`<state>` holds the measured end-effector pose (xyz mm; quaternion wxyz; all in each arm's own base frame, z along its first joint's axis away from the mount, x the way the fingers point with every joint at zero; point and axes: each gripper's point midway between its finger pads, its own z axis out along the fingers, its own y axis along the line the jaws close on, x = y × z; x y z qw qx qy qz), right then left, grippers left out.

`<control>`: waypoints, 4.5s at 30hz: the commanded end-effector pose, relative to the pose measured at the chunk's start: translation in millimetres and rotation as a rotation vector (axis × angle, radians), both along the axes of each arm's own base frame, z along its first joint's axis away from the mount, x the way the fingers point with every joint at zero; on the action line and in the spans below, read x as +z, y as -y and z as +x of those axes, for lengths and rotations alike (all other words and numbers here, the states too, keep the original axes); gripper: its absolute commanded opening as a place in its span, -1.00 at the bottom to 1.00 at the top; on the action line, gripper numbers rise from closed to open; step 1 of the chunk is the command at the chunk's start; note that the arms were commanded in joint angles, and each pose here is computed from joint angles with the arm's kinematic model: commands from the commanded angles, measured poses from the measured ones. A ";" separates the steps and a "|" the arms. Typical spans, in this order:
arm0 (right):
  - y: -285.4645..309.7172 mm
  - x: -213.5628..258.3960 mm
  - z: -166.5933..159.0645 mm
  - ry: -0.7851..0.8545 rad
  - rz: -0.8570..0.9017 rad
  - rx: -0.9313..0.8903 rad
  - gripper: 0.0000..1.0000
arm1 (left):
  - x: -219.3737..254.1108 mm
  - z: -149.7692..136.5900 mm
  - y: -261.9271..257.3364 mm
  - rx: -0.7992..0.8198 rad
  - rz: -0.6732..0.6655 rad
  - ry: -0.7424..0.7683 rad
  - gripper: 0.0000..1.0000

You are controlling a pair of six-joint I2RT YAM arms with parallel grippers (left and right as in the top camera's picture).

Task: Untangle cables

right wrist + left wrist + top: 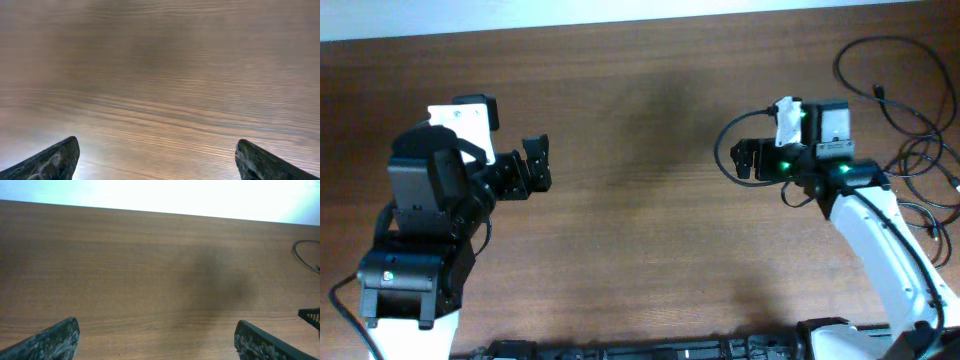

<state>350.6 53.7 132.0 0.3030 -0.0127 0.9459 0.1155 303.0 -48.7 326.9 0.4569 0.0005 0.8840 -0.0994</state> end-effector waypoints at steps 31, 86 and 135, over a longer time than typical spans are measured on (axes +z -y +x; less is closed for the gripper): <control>21.0 24.3 3.9 0.097 -0.167 -0.073 0.97 | 1.3 0.7 -2.1 0.015 -0.008 0.002 0.98; 33.2 17.6 -78.8 0.825 -0.028 -0.122 0.97 | 1.3 0.7 -2.1 0.015 -0.008 0.002 0.98; 34.9 26.0 -105.4 0.869 -0.031 -0.128 0.98 | 1.3 0.7 -2.1 0.015 -0.008 0.002 0.98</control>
